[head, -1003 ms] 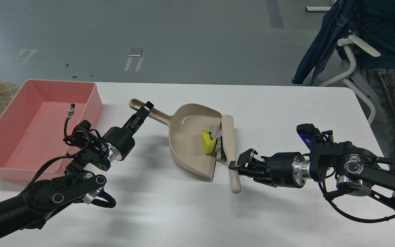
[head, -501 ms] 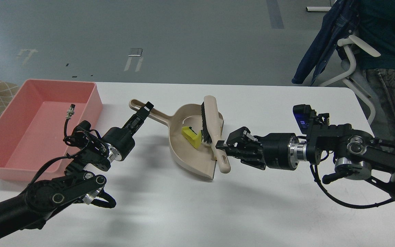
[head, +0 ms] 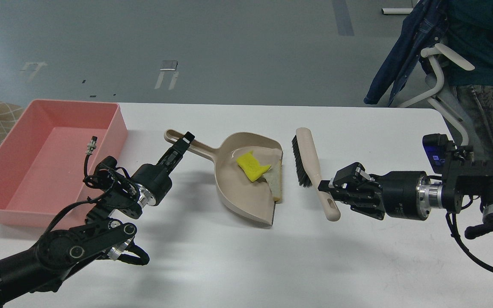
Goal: Sweep and dump garbage into bin
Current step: 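Sweep the yellow and beige scraps into the dustpan with the brush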
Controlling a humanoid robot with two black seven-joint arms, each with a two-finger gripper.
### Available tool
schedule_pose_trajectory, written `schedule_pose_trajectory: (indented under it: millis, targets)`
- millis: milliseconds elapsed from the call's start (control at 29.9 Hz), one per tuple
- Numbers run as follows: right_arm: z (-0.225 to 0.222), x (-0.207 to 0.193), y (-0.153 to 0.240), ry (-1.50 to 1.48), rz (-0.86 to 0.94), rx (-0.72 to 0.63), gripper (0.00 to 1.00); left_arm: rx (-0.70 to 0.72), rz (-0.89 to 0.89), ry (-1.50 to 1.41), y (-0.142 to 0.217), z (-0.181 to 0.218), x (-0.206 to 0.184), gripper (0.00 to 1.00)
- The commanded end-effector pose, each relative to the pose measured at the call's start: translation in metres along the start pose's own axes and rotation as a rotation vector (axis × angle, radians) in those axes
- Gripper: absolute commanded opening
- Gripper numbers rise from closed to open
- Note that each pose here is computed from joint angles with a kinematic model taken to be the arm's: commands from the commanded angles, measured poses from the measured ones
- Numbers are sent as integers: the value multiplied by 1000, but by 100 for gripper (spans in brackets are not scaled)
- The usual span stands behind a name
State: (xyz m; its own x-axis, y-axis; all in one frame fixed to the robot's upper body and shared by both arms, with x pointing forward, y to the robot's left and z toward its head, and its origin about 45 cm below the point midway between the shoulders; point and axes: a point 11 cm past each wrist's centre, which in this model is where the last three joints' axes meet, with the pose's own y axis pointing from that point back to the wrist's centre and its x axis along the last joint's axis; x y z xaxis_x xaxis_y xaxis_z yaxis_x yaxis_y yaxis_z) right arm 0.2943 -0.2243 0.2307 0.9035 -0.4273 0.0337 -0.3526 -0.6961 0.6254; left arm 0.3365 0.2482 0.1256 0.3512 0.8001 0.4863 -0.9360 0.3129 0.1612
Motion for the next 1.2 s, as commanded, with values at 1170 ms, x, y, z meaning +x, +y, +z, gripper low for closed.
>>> schedule_pose_trajectory:
  millis: [1170]
  targets:
    - [-36, -23, -67, -28, -89, 163, 0, -1, -3, 7, 0, 1, -3, 0]
